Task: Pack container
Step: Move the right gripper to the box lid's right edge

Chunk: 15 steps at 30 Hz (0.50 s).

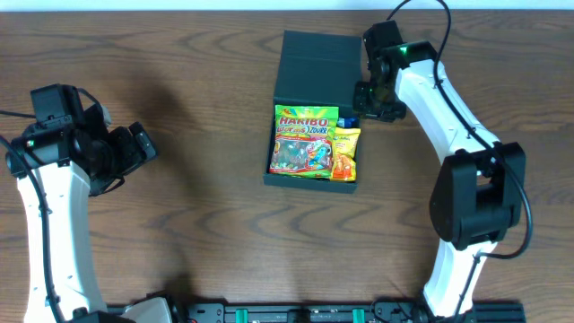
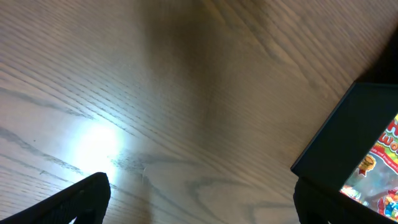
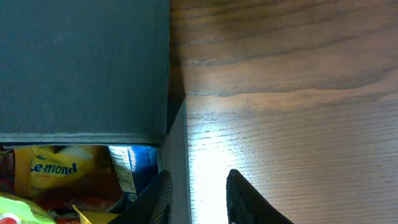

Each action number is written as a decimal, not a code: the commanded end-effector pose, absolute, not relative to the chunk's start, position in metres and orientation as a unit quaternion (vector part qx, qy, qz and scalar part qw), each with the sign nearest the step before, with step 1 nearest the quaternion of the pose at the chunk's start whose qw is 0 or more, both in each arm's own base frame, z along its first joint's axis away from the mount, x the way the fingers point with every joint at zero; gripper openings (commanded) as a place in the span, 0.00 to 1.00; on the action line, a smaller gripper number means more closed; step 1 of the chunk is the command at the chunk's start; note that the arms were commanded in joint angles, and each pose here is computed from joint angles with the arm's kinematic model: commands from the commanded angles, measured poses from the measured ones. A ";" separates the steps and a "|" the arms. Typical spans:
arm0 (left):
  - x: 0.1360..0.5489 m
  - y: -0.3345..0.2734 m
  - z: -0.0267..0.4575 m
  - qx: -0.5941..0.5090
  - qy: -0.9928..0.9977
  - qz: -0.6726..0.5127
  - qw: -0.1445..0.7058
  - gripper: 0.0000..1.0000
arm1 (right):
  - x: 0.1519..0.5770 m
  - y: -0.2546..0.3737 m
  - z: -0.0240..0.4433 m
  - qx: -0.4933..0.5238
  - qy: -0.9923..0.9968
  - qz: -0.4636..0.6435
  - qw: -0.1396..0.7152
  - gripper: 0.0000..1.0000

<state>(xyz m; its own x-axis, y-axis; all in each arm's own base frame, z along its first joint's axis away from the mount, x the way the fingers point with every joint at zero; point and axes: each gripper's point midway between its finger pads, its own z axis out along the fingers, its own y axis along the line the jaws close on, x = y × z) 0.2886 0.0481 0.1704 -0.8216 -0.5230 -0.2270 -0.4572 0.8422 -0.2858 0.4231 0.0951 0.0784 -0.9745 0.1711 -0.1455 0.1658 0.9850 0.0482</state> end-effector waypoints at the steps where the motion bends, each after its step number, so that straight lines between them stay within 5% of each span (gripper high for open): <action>1: 0.288 0.049 0.168 -0.258 0.949 -0.109 0.145 0.95 | 0.426 0.104 0.084 0.085 0.993 0.029 0.082 0.29; 15: 0.288 0.049 0.168 -0.258 0.949 -0.109 0.145 0.95 | 0.433 0.120 0.082 0.078 0.991 0.068 0.086 0.31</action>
